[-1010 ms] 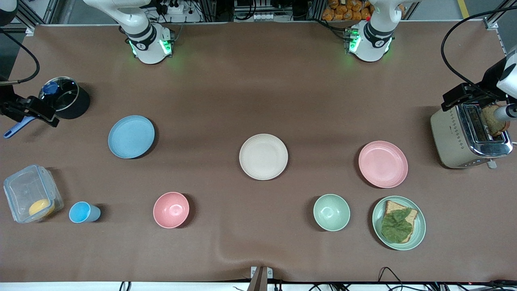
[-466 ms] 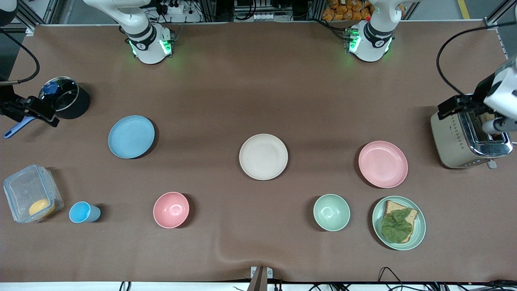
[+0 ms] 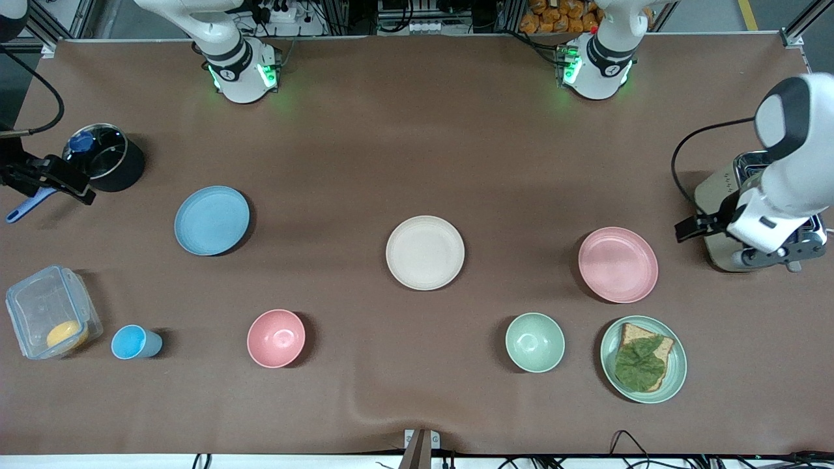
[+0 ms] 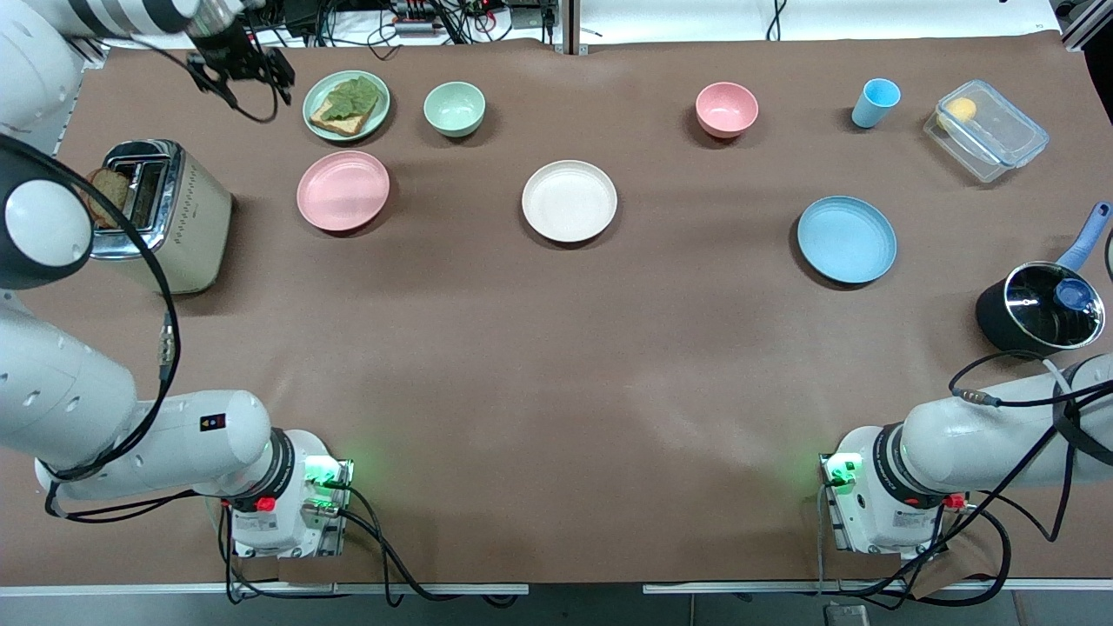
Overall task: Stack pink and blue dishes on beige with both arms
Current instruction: 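Reach the left gripper to the pink plate rim and grasp it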
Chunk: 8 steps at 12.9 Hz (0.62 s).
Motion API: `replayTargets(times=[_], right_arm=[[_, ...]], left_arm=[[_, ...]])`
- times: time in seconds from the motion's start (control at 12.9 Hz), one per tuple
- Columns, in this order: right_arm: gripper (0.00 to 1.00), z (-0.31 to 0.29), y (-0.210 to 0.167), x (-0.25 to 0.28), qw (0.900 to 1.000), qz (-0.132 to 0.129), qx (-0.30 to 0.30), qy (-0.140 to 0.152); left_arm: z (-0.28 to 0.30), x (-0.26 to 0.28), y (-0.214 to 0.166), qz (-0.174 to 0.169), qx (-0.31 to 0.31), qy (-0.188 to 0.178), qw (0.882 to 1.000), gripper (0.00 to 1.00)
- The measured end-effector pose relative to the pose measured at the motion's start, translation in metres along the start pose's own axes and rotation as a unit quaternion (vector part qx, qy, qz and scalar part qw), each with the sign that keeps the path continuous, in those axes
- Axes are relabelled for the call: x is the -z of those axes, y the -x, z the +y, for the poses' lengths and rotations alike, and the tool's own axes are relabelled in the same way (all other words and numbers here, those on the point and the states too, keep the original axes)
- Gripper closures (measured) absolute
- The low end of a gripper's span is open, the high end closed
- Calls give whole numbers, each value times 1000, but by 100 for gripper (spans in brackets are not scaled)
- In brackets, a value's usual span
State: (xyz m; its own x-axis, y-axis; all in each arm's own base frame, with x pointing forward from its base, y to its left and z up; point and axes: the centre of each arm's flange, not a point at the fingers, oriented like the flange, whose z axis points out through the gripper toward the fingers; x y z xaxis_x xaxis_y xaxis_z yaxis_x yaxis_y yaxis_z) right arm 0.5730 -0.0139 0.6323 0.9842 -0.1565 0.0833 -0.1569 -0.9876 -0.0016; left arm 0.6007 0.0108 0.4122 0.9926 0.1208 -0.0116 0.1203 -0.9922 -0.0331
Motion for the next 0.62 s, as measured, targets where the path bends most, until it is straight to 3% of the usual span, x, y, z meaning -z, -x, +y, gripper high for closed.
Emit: replayTargets(times=[0.31, 0.62], right_arm=[[0, -1, -2, -7, 1000, -7, 0, 1], [0, -1, -4, -14, 1000, -13, 1, 2]], left_arm=[[-25, -89, -5, -10, 19, 12, 1000, 0], [-27, -146, -2, -31, 22, 20, 999, 0]])
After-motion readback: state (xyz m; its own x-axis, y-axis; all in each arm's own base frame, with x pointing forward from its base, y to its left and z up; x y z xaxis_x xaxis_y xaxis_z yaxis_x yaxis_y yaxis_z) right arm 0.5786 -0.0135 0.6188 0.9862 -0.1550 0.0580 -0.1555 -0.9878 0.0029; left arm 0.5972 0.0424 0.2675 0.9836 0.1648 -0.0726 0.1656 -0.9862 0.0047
